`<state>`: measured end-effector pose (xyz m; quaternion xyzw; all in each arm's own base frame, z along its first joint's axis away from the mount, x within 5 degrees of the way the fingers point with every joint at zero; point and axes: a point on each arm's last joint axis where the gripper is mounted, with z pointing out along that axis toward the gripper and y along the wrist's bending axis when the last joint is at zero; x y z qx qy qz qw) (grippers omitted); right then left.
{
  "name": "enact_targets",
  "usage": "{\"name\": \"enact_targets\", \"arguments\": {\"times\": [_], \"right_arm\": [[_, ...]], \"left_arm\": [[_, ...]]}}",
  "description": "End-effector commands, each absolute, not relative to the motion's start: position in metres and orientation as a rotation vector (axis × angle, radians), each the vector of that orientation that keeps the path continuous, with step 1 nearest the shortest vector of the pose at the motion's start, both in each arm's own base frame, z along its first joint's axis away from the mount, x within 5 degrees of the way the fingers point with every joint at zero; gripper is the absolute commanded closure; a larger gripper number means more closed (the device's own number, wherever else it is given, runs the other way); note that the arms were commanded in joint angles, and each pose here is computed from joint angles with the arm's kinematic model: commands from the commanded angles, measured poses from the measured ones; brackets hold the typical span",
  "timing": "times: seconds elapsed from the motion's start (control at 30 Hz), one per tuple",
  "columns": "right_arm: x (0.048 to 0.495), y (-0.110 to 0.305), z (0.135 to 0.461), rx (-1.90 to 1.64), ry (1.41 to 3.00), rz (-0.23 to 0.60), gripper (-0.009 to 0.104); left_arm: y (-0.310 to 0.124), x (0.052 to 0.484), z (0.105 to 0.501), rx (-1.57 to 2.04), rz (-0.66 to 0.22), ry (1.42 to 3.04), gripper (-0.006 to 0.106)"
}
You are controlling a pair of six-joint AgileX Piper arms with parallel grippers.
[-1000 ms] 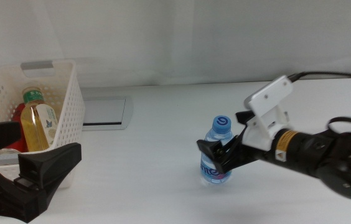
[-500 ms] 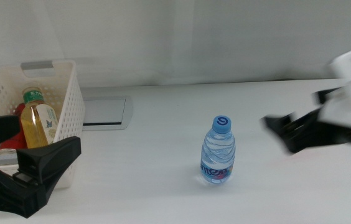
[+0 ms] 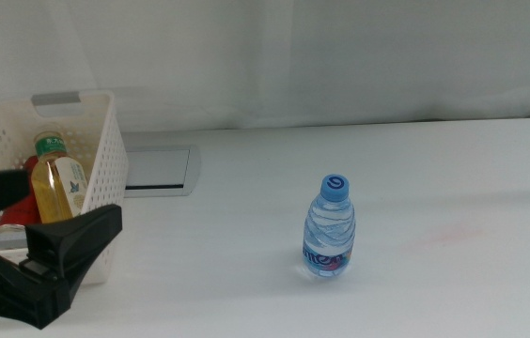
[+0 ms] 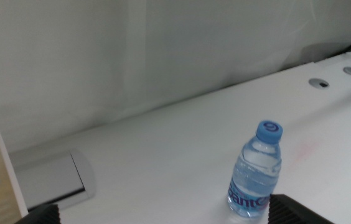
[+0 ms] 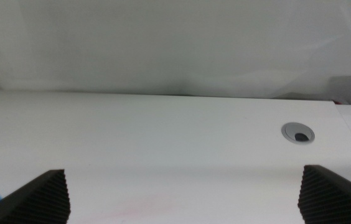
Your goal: Use arms to grab the bottles and put them into the dustbin to the left of the table.
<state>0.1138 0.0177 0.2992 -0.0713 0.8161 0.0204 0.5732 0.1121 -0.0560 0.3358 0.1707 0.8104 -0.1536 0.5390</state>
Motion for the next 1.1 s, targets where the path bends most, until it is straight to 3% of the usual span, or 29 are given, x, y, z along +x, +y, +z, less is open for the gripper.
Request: {"name": "enact_targets", "arguments": {"times": [0.0,0.07,0.13,0.4,0.7,1.07], "right_arm": [[0.097,0.012,0.287,-0.125,1.895,0.062,-0.008],[0.084,0.011,0.274,-0.091,1.814,0.113,-0.008],[0.079,0.01,0.27,-0.12,1.765,0.104,-0.008],[0.072,0.008,0.241,-0.026,1.82,0.177,-0.008],[0.075,0.014,0.214,-0.13,1.757,0.174,-0.008],[0.075,0.015,0.209,-0.162,1.748,0.159,-0.008]], "left_arm": [[-0.058,0.113,0.336,0.417,-0.373,1.899,0.014],[-0.061,0.118,0.335,0.412,-0.377,1.903,0.014],[-0.063,0.123,0.331,0.41,-0.383,1.927,0.014],[-0.082,0.15,0.305,0.473,-0.44,2.015,0.014],[-0.126,0.16,0.276,0.685,-0.51,1.952,0.014],[-0.199,0.156,0.233,0.832,-0.443,1.877,0.014]]}}
